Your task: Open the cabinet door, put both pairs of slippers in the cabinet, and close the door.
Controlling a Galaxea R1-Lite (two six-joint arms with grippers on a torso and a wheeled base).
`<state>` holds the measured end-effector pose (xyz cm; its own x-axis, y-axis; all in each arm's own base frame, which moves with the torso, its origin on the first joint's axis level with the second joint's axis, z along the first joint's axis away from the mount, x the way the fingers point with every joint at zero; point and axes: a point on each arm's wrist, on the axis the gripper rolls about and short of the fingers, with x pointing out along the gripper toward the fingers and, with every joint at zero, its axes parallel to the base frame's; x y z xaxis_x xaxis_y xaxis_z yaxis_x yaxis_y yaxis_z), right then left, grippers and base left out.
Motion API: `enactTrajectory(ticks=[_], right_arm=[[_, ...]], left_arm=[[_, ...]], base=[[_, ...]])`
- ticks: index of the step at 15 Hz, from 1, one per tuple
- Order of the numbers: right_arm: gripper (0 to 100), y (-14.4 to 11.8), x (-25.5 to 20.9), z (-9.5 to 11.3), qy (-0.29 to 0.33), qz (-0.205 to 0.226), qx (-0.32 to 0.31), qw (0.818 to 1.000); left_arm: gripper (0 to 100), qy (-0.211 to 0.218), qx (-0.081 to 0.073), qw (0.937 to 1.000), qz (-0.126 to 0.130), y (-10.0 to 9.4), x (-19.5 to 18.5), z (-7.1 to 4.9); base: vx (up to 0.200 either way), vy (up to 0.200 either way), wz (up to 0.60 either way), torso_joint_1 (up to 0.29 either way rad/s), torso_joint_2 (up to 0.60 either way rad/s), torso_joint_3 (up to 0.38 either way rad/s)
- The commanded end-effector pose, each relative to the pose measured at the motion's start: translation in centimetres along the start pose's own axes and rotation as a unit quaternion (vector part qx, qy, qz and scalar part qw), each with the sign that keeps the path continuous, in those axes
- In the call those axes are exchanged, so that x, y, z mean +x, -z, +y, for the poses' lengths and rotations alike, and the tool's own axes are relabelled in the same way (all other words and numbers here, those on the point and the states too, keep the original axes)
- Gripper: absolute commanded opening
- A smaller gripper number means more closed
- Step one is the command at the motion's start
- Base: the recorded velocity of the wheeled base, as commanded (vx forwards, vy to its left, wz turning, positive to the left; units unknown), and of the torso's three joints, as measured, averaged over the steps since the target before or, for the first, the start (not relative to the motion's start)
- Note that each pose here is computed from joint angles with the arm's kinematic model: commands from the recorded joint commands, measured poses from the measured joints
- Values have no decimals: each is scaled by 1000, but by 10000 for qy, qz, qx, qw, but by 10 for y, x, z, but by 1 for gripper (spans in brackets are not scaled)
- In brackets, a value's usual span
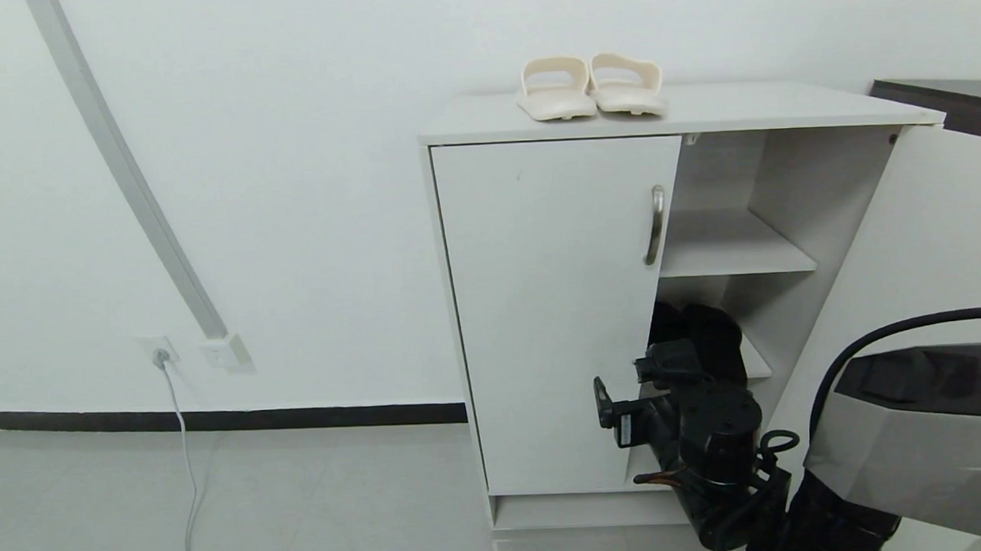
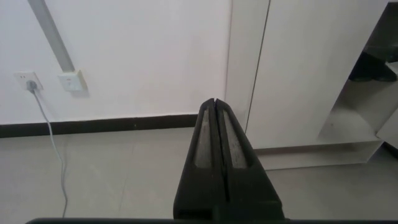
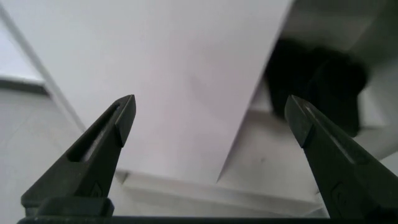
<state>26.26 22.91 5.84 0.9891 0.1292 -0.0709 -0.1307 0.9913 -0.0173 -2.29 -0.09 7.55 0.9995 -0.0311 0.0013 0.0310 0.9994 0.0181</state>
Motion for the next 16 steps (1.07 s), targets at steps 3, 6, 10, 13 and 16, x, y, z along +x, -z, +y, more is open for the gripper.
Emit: enactTrajectory(ticks=[3, 6, 10, 13, 16], right_arm=[[100, 1, -1, 2, -31, 24, -20, 10000], [100, 2, -1, 2, -38, 30, -33, 10000], [100, 2, -2, 4, -84, 37, -40, 10000], [100, 11, -1, -2, -101, 187, -80, 9997], [100, 12, -1, 8, -241, 147, -117, 9995]], left_arm=[[0, -2, 1, 10000, 6, 0, 0, 0], [0, -2, 1, 10000, 6, 0, 0, 0], [0, -2, 1, 10000, 6, 0, 0, 0], [0, -2, 17, 10000, 6, 0, 0, 0], [0, -2, 9, 10000, 6, 0, 0, 0]], base=[[0, 0, 0, 54, -439, -352], [0, 0, 0, 108, -460, -354], [0, 0, 0, 134, -465, -327], [0, 0, 0, 163, -484, -320], [0, 0, 0, 180, -499, -317]])
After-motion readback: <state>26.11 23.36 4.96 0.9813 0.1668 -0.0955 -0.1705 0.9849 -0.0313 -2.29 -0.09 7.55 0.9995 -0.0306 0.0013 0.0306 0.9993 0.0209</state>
